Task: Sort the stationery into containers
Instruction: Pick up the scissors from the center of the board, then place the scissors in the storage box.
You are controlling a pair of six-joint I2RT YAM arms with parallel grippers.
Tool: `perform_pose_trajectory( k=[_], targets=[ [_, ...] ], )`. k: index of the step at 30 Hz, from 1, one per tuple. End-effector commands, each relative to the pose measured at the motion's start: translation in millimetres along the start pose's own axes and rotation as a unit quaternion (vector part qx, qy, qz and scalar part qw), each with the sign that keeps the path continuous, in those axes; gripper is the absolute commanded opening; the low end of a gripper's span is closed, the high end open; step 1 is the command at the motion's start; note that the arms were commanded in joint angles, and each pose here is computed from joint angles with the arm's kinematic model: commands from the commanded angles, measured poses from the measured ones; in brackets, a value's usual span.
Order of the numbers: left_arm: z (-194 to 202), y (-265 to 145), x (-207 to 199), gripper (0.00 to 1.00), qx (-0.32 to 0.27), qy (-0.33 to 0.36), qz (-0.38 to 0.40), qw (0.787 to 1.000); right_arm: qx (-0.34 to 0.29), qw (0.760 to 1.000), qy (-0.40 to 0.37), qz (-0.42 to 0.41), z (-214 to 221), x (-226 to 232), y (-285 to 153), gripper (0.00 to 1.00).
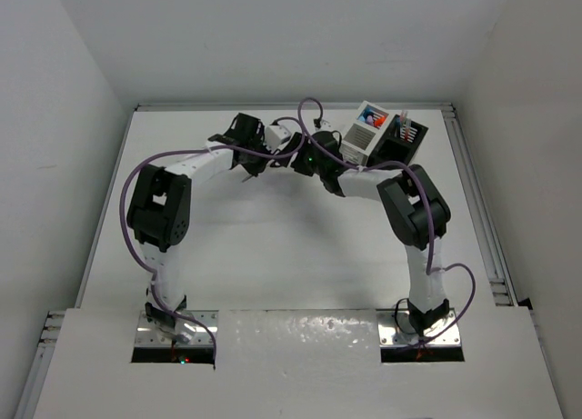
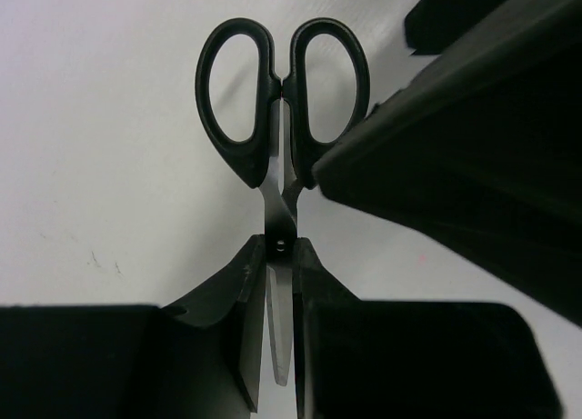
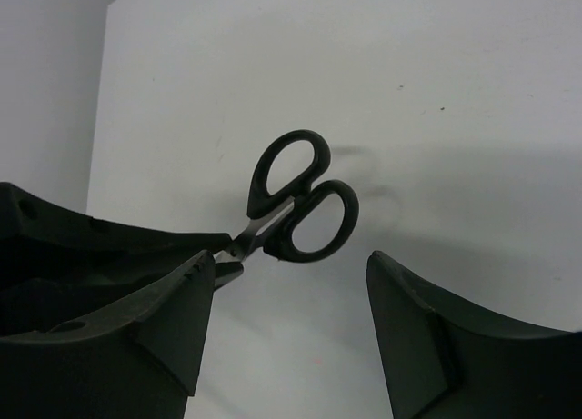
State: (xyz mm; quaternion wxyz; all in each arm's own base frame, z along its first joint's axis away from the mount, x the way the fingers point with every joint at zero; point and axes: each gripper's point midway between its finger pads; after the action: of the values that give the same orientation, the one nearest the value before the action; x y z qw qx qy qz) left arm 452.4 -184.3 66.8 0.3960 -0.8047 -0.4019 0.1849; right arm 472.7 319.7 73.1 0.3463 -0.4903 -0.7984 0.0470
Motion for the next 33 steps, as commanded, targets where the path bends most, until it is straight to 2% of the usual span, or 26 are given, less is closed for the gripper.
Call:
perform_pose_trajectory(
  k=[1, 12, 14, 15, 17, 18, 20, 21, 25, 26, 27, 28, 29, 30, 32, 33],
  targets=[
    [-44, -29, -11, 0.0, -0.056, -0.005, 0.016, 0.998, -0.034, 0.999, 0.017, -0.034, -23, 16, 10, 0.66],
    [-58, -38, -32, 0.0, -0.068, -0.028, 0.049, 0.996, -0.075, 0.995, 0.061, -0.024, -37, 4, 21, 0.65],
    [-60, -38, -36, 0.0, -0.069, -0.027, 0.055, 0.996, -0.086, 0.994, 0.069, -0.028, -41, 3, 23, 0.62],
    [-59, -39, -37, 0.0, -0.068, -0.029, 0.056, 0.996, -0.09, 0.993, 0.069, -0.032, -42, 4, 23, 0.59],
    [-61, -39, -39, 0.0, -0.07, -0.032, 0.06, 0.995, -0.103, 0.991, 0.071, -0.046, -49, 9, 25, 0.45],
    [-62, -39, -41, 0.0, -0.072, -0.033, 0.063, 0.995, -0.104, 0.991, 0.072, -0.049, -49, 11, 25, 0.29],
    [-65, -40, -42, 0.0, -0.074, -0.036, 0.066, 0.994, -0.108, 0.99, 0.074, -0.052, -51, 12, 25, 0.16],
    [-69, -42, -43, 0.0, -0.078, -0.036, 0.067, 0.994, -0.112, 0.99, 0.073, -0.052, -53, 12, 24, 0.02],
    [-82, -51, -40, 0.0, -0.088, -0.051, 0.059, 0.993, -0.135, 0.987, 0.058, -0.059, -61, 15, 11, 0.0],
    [-86, -54, -37, 0.08, -0.09, -0.067, 0.052, 0.992, -0.141, 0.987, 0.052, -0.06, -64, 16, 6, 0.0],
    [-86, -58, -33, 0.25, -0.086, -0.077, 0.046, 0.992, -0.162, 0.983, 0.044, -0.073, -82, 28, -6, 0.0],
    [-93, -68, -25, 0.6, -0.088, -0.097, 0.037, 0.991, -0.17, 0.983, 0.02, -0.071, -88, 30, -13, 0.0],
    [-102, -75, -17, 0.74, -0.101, -0.108, 0.031, 0.989, -0.181, 0.981, 0.005, -0.073, -98, 34, -21, 0.0],
    [-111, -89, -12, 0.99, -0.108, -0.118, 0.032, 0.987, -0.201, 0.976, -0.034, -0.076, -117, 44, -38, 0.0],
    [-111, -105, 4, 1.0, -0.104, -0.158, 0.027, 0.982, -0.225, 0.969, -0.073, -0.07, -141, 47, -57, 0.0],
    [-119, -120, 16, 1.0, -0.12, -0.175, 0.02, 0.977, -0.252, 0.961, -0.105, -0.047, -167, 41, -76, 0.0]
  ],
)
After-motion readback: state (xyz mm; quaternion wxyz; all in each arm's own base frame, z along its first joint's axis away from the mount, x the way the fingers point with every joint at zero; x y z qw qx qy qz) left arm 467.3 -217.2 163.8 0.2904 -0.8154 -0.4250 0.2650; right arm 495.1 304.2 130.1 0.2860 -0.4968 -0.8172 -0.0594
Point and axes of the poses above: each gripper's point midway between its finger pads, its own y axis out along the fingers, its own x axis along the line the jaws close on, z = x × y, and after that the axes turned 13 degrees about -y, right-handed
